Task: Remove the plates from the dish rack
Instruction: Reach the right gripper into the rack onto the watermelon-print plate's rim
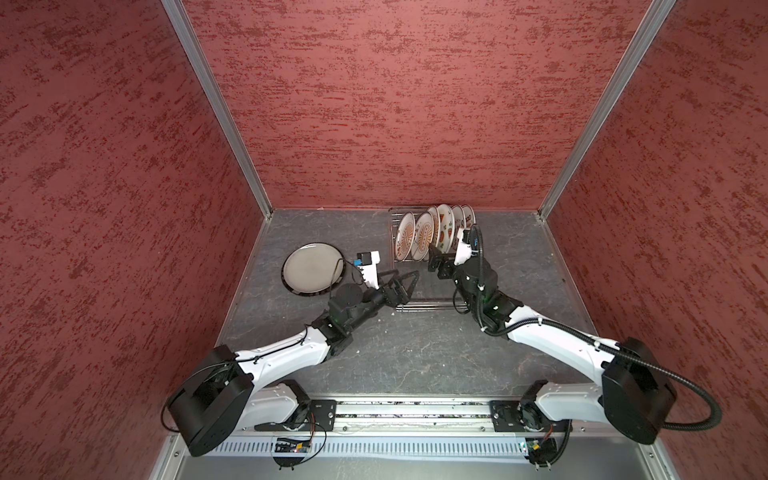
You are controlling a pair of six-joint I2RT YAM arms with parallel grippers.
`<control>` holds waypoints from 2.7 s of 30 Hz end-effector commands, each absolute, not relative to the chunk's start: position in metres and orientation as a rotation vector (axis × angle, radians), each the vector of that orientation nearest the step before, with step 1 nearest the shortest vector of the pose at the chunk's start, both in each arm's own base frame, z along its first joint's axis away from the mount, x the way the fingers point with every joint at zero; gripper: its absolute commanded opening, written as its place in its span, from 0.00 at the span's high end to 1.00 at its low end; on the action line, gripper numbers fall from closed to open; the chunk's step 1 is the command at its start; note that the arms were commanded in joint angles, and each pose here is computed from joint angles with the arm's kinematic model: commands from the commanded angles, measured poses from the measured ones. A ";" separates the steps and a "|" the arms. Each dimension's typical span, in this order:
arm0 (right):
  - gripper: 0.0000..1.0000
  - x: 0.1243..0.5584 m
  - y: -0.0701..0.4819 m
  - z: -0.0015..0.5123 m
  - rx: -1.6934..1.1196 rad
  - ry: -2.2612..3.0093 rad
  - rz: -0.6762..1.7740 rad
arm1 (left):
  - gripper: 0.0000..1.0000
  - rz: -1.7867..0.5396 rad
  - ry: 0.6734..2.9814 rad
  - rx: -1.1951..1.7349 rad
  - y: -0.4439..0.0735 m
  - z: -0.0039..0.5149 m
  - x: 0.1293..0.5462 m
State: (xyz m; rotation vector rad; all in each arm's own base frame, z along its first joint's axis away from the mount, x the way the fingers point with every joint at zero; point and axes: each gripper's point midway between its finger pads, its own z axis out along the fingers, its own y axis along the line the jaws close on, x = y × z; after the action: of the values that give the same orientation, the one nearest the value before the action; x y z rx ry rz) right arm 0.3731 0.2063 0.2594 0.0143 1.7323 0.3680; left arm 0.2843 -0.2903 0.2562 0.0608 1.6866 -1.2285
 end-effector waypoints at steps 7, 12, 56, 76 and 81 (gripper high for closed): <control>0.22 0.399 0.190 0.274 0.078 1.800 0.373 | 0.01 -1.253 1.627 0.138 -0.305 0.270 0.282; 0.39 0.422 0.194 0.273 0.041 1.841 0.390 | 0.01 -1.266 1.561 0.135 -0.298 0.275 0.276; 0.83 0.508 0.160 0.205 0.252 1.949 -0.245 | 0.01 -1.323 1.645 0.044 -0.294 0.244 0.318; 0.95 0.509 0.165 0.219 0.223 1.899 -0.308 | 0.01 -1.233 1.670 -0.019 -0.278 0.235 0.321; 0.91 0.506 0.168 0.228 0.198 1.903 -0.316 | 0.01 -1.224 1.672 -0.025 -0.275 0.235 0.321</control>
State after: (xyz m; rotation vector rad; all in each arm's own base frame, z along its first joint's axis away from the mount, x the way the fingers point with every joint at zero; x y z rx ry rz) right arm 0.5044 0.1699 0.1999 0.1723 1.9629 -0.3029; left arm 0.3215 -0.2817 0.2314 -0.0172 1.6887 -1.2427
